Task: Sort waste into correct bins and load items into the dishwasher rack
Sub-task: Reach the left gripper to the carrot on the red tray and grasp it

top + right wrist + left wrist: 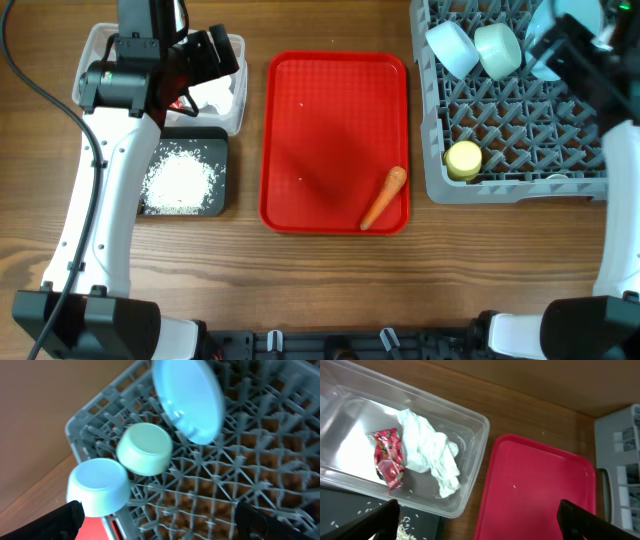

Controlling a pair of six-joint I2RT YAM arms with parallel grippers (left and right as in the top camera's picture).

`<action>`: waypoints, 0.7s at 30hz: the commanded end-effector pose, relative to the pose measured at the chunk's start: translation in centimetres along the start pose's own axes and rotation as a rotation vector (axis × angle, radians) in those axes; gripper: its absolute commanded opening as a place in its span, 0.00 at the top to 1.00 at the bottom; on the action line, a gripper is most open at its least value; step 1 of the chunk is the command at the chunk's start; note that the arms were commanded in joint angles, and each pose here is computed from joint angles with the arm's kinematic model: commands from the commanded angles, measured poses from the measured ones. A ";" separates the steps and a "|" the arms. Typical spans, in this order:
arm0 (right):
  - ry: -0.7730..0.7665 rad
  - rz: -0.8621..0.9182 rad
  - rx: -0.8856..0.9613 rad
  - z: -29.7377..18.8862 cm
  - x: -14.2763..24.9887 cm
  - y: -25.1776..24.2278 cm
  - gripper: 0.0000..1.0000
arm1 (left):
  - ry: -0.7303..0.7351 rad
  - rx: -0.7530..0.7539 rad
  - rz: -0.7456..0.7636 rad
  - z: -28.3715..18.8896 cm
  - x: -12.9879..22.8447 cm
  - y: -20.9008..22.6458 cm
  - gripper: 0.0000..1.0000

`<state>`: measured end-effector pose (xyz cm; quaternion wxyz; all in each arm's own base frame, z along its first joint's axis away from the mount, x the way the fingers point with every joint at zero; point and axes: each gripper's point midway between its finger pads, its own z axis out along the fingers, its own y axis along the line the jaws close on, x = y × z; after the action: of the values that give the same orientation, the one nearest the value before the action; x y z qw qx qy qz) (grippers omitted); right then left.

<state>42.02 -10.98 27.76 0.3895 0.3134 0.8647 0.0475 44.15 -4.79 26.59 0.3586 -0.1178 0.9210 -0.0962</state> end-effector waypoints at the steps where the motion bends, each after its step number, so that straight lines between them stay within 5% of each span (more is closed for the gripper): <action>1: 0.026 -0.030 -0.050 -0.2 0.1 0.1 0.00 | 0.095 0.265 0.089 0.1 2.1 -5.4 0.00; 15: 0.045 -0.061 -0.043 -0.3 0.6 -0.1 0.00 | 0.541 0.418 0.679 4.8 22.2 -18.0 0.00; 21: 0.049 -0.061 -0.041 -0.3 0.7 -0.2 0.00 | 0.674 0.306 0.893 6.3 30.5 -18.7 0.02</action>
<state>41.41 -11.08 27.26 0.3756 0.2878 0.8792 0.0557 31.50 -31.04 10.96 0.0950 0.3195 0.9295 -0.1577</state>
